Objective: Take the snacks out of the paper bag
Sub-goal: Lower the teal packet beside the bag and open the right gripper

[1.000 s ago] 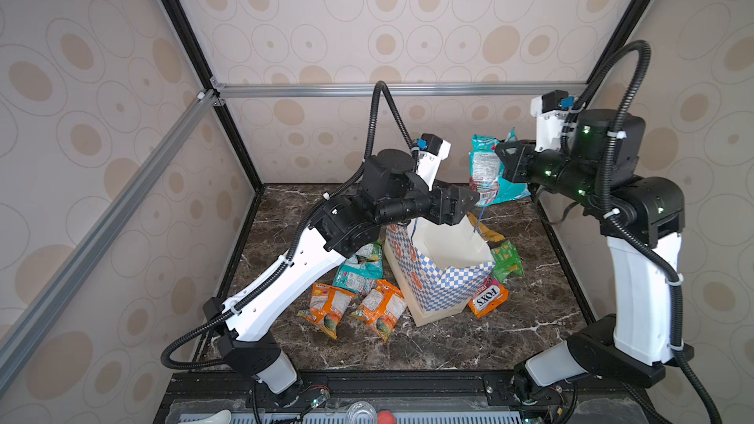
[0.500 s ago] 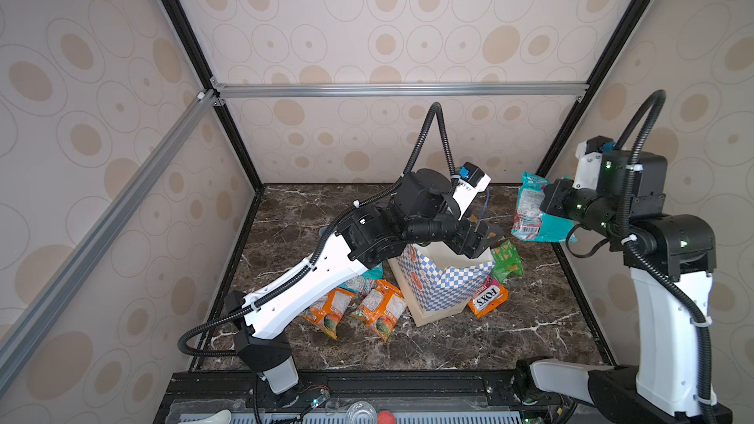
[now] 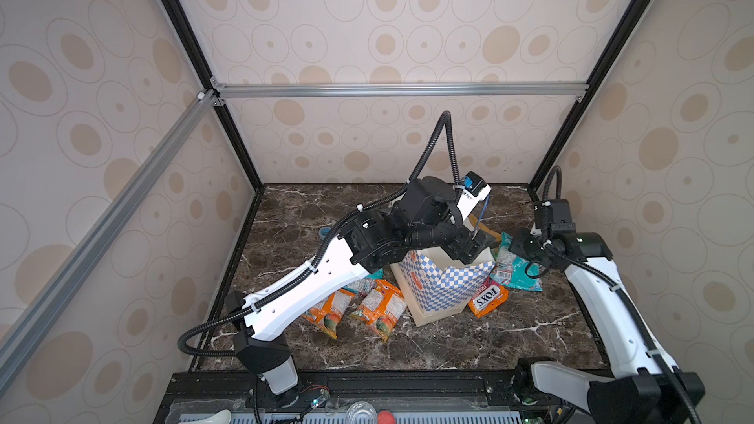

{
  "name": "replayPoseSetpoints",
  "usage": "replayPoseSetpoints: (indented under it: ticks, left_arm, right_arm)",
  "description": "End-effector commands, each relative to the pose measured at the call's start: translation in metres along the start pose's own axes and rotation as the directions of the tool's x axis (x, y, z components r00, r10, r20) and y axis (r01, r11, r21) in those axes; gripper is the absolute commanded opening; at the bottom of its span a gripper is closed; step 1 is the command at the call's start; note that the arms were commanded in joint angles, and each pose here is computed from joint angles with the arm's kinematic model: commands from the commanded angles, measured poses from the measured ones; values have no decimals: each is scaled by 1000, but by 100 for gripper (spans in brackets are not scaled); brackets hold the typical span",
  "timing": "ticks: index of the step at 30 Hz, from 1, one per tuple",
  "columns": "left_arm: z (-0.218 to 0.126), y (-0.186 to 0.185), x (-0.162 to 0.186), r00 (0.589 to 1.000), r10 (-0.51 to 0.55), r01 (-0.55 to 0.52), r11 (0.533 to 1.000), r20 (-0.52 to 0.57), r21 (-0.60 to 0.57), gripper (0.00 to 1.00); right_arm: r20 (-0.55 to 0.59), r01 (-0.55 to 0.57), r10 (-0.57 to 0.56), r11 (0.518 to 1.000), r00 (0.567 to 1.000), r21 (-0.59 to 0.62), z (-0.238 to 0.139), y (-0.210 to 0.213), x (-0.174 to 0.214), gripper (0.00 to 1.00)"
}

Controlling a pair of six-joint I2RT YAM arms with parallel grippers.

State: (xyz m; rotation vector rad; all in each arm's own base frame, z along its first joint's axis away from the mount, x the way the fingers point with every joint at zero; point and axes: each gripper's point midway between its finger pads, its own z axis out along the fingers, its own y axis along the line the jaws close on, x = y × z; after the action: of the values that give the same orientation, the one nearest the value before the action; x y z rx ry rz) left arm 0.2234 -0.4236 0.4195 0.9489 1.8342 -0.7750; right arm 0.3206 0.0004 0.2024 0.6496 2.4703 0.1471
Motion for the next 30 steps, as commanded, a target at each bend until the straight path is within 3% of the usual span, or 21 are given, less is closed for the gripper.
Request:
replayPoseSetpoints:
  ticks: [1, 5, 10, 15, 18, 23, 30]
  left_arm:
    - [-25, 8, -21, 995, 31, -24, 997, 95, -72, 88]
    - [-39, 28, -29, 987, -4, 33, 984, 161, -177, 88]
    - [-62, 47, -37, 961, -34, 110, 957, 273, -267, 90]
    - [-80, 72, -29, 942, -72, 198, 908, 328, -370, 92]
    - [-87, 84, -21, 934, -97, 240, 884, 343, -401, 92]
    - [-102, 100, -10, 903, -152, 333, 839, 402, -430, 92]
    - [-140, 141, 14, 839, -191, 474, 715, 509, -513, 95]
  right_arm:
    - [27, -43, 52, 961, 998, -273, 23, 60, -28, 0]
    - [-36, -69, 60, 894, 998, -442, 47, 101, -30, 5]
    - [-53, -34, 9, 873, 999, -487, 68, 123, -22, 9]
    - [-105, -10, -53, 850, 993, -526, 83, 140, -5, 27]
    - [-133, -11, -74, 836, 988, -548, 87, 149, 2, 29]
    - [-148, -6, -86, 846, 985, -533, 81, 153, 3, 30]
    - [38, 93, -85, 894, 996, -438, 22, 131, -32, 45]
